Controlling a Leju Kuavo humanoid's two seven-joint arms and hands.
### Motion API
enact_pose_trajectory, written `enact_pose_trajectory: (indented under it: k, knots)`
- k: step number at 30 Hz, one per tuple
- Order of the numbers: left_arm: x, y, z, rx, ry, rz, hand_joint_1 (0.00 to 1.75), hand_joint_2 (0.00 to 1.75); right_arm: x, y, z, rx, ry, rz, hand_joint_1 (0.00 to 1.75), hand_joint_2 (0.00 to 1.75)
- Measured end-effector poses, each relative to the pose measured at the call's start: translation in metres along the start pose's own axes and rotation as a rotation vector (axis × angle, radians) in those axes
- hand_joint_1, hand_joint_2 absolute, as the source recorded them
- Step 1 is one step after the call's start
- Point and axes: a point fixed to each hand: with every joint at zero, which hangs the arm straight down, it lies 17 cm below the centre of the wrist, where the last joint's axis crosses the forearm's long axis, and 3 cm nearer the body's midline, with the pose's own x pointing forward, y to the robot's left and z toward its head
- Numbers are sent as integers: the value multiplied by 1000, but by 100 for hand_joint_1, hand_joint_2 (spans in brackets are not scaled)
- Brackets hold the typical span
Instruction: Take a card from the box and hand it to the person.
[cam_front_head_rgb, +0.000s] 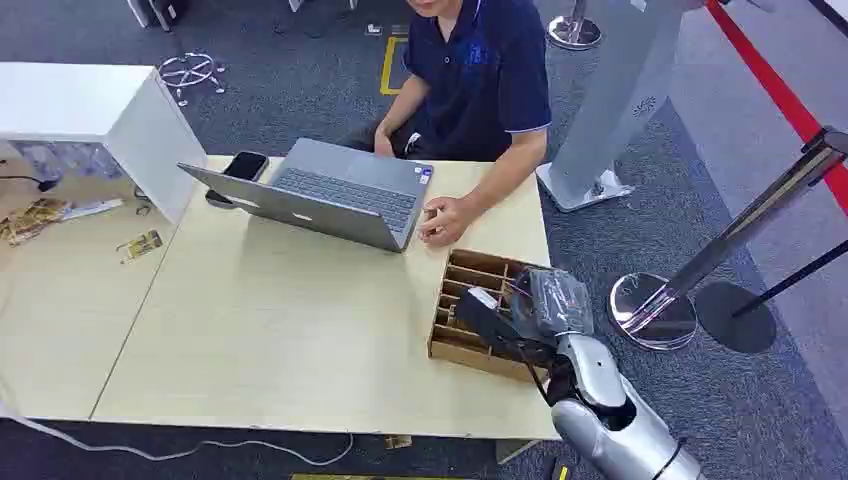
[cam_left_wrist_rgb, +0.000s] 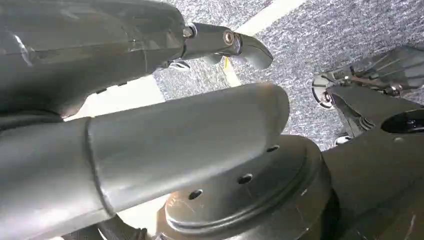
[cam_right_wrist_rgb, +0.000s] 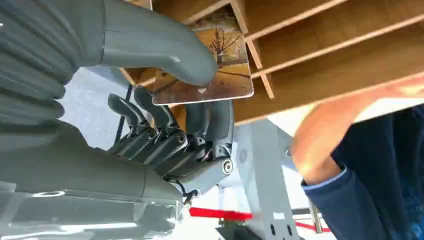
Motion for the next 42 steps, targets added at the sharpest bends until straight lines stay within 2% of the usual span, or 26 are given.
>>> enact_pose_trajectory:
  k: [5,15,21,26,42]
  knots:
    - [0,0,0,1,0,-2,0,0,5,-15,-1,-46,-12,26,155,175]
    - [-2,3,0,7,3,-12,0,0,26,-103,-5,-287,-81,129,152,175]
    - [-2,3,0,10,3,-28,0,0,48,-130,-6,-356,-156,120,148,175]
    - [-2,3,0,11,3,-33,0,0,61,-139,-8,-379,-191,95,148,175]
    - [-2,4,0,12,4,-40,0,0,67,-140,-8,-382,-206,75,150,175]
